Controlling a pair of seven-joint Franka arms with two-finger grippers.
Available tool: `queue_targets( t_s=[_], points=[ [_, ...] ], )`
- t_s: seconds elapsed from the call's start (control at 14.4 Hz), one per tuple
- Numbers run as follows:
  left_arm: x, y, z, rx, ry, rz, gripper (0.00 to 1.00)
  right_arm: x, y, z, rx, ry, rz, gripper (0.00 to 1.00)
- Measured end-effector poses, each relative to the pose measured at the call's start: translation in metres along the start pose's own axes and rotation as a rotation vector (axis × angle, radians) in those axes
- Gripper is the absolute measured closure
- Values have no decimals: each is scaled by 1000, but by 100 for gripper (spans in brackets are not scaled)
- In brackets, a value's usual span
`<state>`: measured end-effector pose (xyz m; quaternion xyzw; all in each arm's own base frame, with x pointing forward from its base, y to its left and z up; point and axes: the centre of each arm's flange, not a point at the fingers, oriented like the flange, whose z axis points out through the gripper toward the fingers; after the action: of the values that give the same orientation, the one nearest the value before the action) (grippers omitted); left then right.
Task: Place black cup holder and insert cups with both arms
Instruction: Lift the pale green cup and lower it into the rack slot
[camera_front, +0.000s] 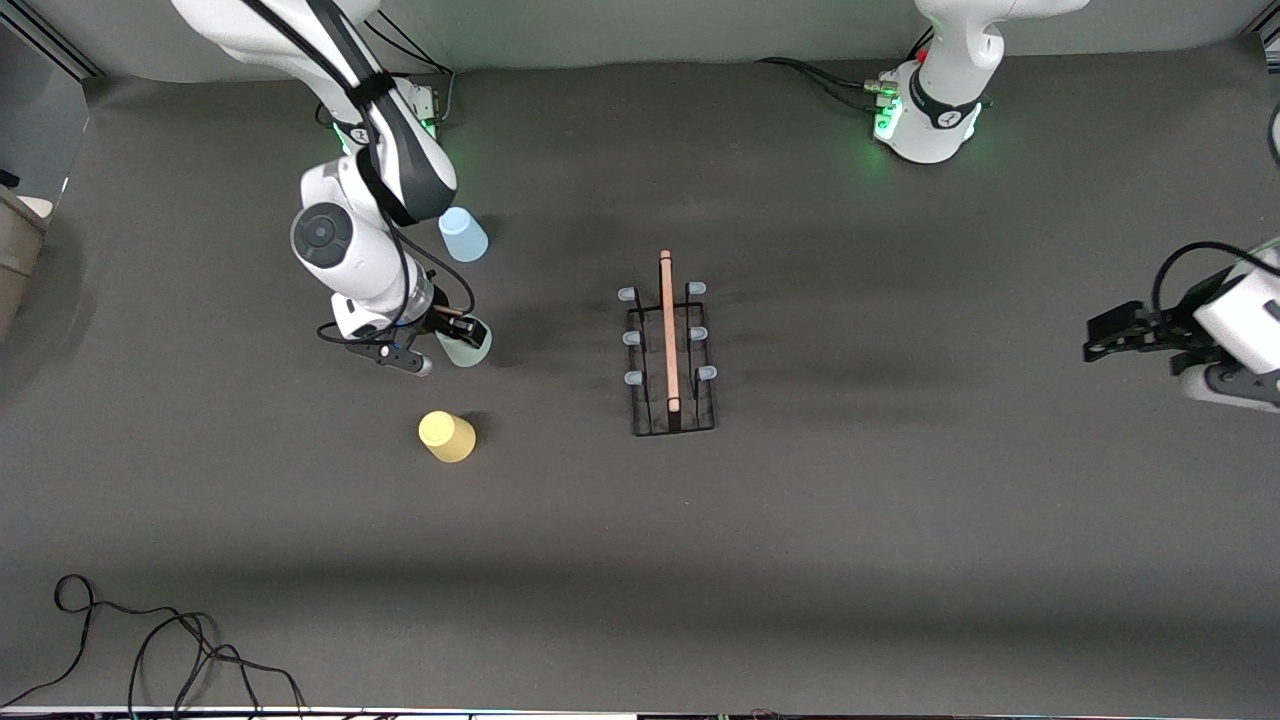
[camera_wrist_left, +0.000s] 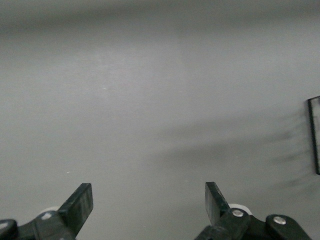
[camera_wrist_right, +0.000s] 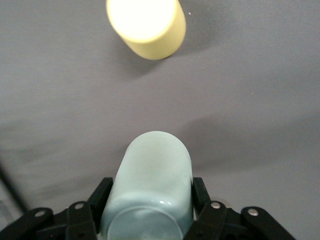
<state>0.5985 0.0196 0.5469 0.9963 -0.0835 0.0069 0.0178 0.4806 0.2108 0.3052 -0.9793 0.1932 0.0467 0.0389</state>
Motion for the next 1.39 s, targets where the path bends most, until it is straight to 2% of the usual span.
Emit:
queue_targets(
  t_s=[0.28,0.49,0.9,1.39],
  points=[
    [-25,-1,-7,10,34,9,0,-26,-70,-59,63,-16,81,31],
    [-35,4,-12,15,49,24,0,-58,-111,-71,99,-23,127,31],
    [-36,6,-13,19,56,73,0,-114,-177,-56,90,-34,185,31],
    [-35,6,-13,45,62,84,0,-117,-195,-13,82,-18,184,31]
  ],
)
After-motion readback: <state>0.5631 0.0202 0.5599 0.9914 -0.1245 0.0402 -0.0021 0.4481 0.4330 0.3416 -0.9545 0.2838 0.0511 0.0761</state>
